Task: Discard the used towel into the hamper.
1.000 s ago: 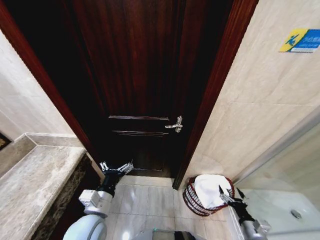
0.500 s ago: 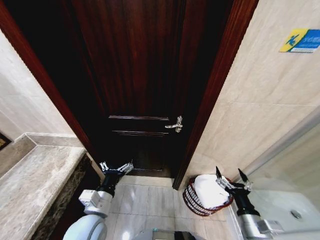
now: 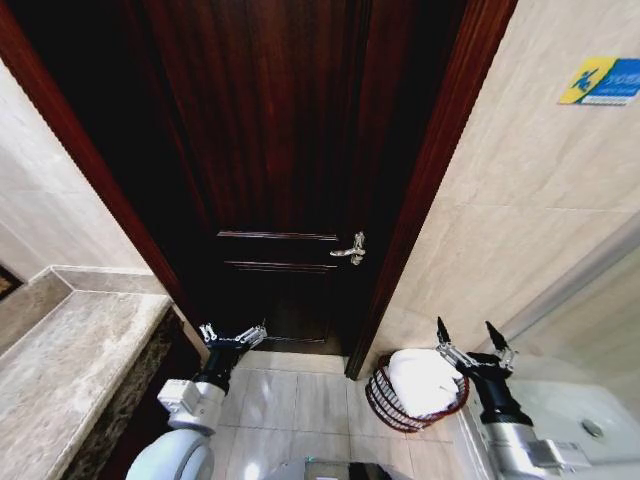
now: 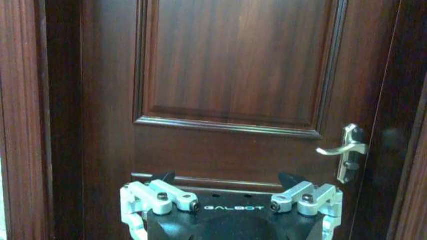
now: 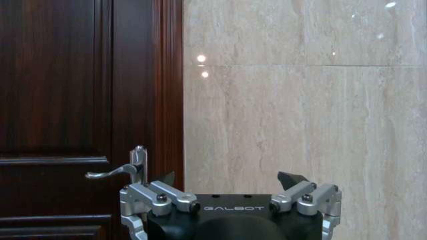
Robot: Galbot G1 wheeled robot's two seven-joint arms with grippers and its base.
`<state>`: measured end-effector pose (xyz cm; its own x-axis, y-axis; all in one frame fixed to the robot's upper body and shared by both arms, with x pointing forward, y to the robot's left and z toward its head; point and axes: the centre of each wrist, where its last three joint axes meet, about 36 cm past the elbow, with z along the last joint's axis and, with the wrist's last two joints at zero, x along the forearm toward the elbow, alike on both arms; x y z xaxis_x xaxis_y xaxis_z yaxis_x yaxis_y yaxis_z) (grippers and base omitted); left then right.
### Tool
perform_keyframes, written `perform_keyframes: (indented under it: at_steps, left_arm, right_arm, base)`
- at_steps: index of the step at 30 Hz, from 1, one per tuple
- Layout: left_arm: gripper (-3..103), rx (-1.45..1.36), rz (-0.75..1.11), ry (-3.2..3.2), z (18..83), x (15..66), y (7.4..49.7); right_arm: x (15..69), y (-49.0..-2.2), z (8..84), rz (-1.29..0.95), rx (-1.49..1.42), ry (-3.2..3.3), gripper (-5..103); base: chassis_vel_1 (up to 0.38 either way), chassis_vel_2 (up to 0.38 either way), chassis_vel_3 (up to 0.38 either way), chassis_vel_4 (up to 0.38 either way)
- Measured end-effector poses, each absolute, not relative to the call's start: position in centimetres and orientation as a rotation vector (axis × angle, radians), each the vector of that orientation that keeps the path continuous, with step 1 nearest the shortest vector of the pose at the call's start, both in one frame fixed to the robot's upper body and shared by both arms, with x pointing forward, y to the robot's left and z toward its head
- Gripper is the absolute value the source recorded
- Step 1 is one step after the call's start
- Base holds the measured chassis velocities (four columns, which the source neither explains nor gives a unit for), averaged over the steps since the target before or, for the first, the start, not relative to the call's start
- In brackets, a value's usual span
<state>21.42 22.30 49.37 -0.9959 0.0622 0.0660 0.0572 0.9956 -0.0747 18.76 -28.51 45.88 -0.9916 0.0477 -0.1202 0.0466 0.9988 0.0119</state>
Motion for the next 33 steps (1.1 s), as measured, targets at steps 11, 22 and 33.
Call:
perform_keyframes:
  at_steps: [11,22,33]
  left_arm:
    - [100,-0.092,0.112,-3.07,49.37,21.42,22.3]
    - [100,-0.092,0.112,-3.07,49.37,21.42,22.3]
    - [100,-0.092,0.112,-3.07,49.37,21.42,22.3]
  right_arm:
    - [18.77,-28.55,45.73,0.014,0.073,3.023,100]
    - [18.78,-28.57,45.68,0.014,0.073,3.024,100]
    - [18.78,-28.58,45.66,0.015,0.072,3.025,100]
  base:
    - [0.0,0.0,0.0,0.0]
    - [0.0,0.0,0.0,0.0]
    - [-0.035,-0.031,0.03,0.025]
